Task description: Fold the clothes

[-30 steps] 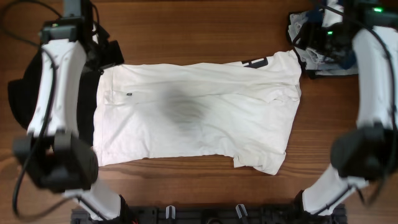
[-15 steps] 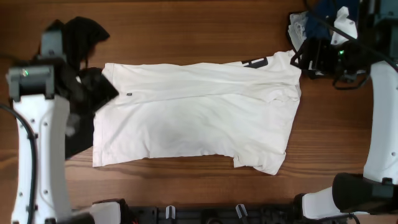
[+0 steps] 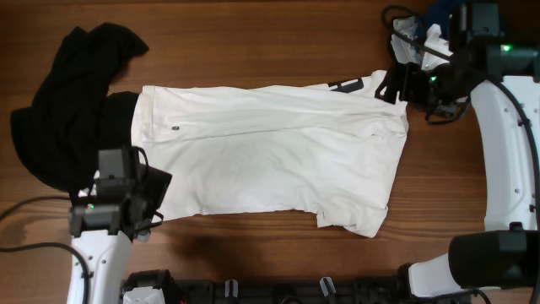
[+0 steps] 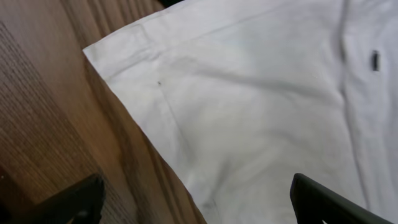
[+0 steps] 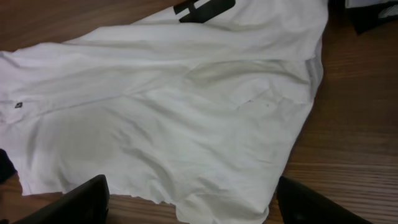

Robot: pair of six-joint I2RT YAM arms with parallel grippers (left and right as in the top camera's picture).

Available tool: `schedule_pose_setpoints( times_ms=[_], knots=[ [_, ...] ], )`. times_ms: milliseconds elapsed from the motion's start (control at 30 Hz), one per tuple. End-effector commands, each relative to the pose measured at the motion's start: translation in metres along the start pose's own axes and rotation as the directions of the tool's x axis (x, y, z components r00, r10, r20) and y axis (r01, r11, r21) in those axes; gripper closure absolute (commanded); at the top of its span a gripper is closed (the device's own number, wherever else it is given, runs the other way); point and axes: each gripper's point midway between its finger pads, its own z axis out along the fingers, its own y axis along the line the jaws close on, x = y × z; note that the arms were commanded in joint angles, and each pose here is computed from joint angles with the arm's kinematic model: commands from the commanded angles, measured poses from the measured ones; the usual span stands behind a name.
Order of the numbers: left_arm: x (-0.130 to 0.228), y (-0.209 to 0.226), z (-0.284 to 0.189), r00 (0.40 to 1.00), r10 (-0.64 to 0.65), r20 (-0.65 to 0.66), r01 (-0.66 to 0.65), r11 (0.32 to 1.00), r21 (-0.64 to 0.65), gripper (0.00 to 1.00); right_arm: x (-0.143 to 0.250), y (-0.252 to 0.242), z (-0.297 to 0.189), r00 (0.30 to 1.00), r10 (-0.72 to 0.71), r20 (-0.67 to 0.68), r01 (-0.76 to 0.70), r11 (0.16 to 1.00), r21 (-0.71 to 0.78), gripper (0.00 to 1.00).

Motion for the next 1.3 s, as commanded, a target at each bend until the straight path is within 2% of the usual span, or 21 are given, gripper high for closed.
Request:
schedule_pose_setpoints(
  times_ms=[0, 33, 167, 300, 633, 767, 1000, 1100, 1167, 1200, 1267],
  knots=[
    [-0.001, 0.028, 0.028, 0.992, -0.118, 0.041, 0.122, 0.986, -0.115, 0.04, 0.005, 0.012, 0.006, 1.0, -0.023, -0.015, 0.023, 1.0, 0.0, 0.13],
    [-0.001, 0.034, 0.033, 0.987, -0.151, 0.049, 0.157, 0.977, -0.142, 0.0, 0.006, 0.016, 0.006, 0.999, -0.033, -0.018, 0.033, 0.999, -0.002, 0.13],
    [-0.013, 0.052, 0.048, 0.951, -0.295, 0.094, 0.309, 0.923, -0.229, 0.0, 0.011, 0.03, 0.01, 0.997, -0.07, -0.03, 0.07, 0.998, -0.01, 0.13],
    [-0.029, 0.059, 0.058, 0.923, -0.364, 0.124, 0.384, 0.89, -0.245, 0.0, 0.013, 0.033, 0.011, 0.997, -0.068, -0.032, 0.068, 0.998, 0.004, 0.13],
    [-0.059, 0.048, 0.082, 0.955, -0.267, 0.128, 0.288, 0.936, -0.204, 0.03, 0.013, 0.034, 0.011, 0.997, -0.07, -0.033, 0.07, 0.998, 0.004, 0.13],
    [-0.055, 0.052, 0.088, 0.959, -0.261, 0.109, 0.28, 0.931, -0.235, 0.14, 0.014, 0.034, 0.011, 0.997, -0.07, -0.033, 0.07, 0.998, 0.003, 0.13],
    [-0.042, 0.069, 0.091, 0.964, -0.256, 0.066, 0.263, 0.907, -0.328, 0.18, 0.014, 0.034, 0.011, 0.997, -0.07, -0.033, 0.07, 0.998, 0.003, 0.13],
    [-0.04, 0.074, 0.091, 0.965, -0.253, 0.069, 0.261, 0.903, -0.34, 0.34, 0.014, 0.034, 0.011, 0.997, -0.07, -0.033, 0.07, 0.998, 0.003, 0.13],
    [-0.04, 0.074, 0.092, 0.965, -0.252, 0.073, 0.262, 0.904, -0.337, 0.54, 0.014, 0.034, 0.011, 0.997, -0.07, -0.034, 0.07, 0.998, 0.004, 0.13],
    [-0.041, 0.073, 0.093, 0.965, -0.251, 0.075, 0.261, 0.907, -0.331, 0.6, 0.014, 0.034, 0.011, 0.997, -0.07, -0.035, 0.07, 0.998, 0.004, 0.13],
    [-0.042, 0.072, 0.094, 0.978, -0.202, 0.06, 0.21, 0.921, -0.329, 0.83, 0.015, 0.034, 0.011, 0.997, -0.069, -0.038, 0.069, 0.998, 0.004, 0.13]
  ],
)
